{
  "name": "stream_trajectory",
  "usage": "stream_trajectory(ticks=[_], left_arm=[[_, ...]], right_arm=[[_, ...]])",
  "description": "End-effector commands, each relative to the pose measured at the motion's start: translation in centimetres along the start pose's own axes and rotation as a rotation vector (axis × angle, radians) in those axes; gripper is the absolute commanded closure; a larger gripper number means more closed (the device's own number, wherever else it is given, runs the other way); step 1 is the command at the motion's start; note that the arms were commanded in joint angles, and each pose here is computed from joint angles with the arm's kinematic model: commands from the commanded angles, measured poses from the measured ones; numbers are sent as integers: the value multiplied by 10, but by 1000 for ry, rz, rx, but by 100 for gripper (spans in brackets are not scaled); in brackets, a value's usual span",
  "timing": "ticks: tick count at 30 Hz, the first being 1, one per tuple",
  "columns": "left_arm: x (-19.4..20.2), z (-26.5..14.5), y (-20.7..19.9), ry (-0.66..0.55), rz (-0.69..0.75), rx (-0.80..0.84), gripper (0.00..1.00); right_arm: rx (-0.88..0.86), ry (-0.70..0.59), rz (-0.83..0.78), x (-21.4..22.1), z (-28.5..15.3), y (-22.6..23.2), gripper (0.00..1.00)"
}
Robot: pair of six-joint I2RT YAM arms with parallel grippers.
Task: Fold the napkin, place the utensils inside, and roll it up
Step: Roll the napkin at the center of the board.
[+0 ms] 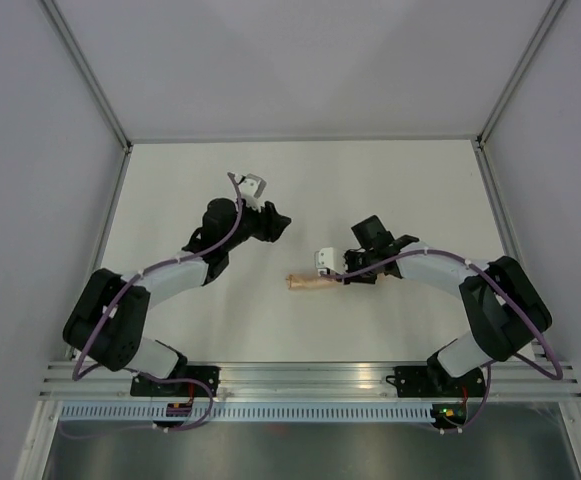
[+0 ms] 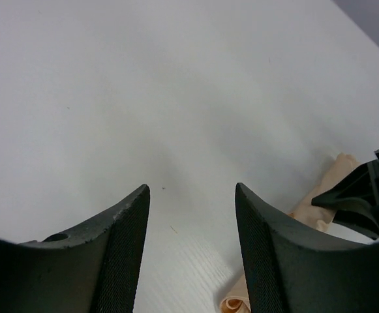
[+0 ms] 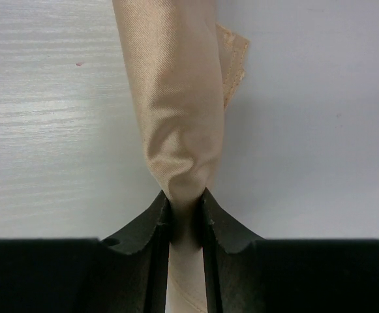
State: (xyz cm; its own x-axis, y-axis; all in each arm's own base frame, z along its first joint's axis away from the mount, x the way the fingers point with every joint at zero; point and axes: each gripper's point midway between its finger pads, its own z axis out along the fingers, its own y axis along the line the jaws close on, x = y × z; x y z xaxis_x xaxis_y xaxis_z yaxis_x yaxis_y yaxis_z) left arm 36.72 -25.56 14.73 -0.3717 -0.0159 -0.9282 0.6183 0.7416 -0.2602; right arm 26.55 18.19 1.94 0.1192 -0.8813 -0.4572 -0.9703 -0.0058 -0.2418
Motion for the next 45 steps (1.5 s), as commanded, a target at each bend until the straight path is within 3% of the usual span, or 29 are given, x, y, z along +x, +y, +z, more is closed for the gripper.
stream_trajectory(ticks=[1,11,15,21,26,29,38,45], left_arm=[[-62,-29,1,-306,-28,-72,39],[-81,-91,-19,-535,49,-83,39],[-81,-110,-36,-569,121,-85,39],[-51,-107,-72,-468,339,-85,38],[-36,-123,-76,-520,265,-100,38],[-16,-118,-81,-460,298,-74,38],[55,-66,-107,-196,449,76,36],[71,-29,-129,-120,573,160,34]], right_arm=[[-140,41,32,11,5,24,85],[-207,63,63,18,12,21,86],[-226,71,74,19,14,18,87],[-256,77,86,19,17,17,86],[-283,80,98,20,19,19,86],[-299,88,103,21,19,21,87],[-363,89,137,19,19,21,87],[-392,112,150,25,19,25,87]])
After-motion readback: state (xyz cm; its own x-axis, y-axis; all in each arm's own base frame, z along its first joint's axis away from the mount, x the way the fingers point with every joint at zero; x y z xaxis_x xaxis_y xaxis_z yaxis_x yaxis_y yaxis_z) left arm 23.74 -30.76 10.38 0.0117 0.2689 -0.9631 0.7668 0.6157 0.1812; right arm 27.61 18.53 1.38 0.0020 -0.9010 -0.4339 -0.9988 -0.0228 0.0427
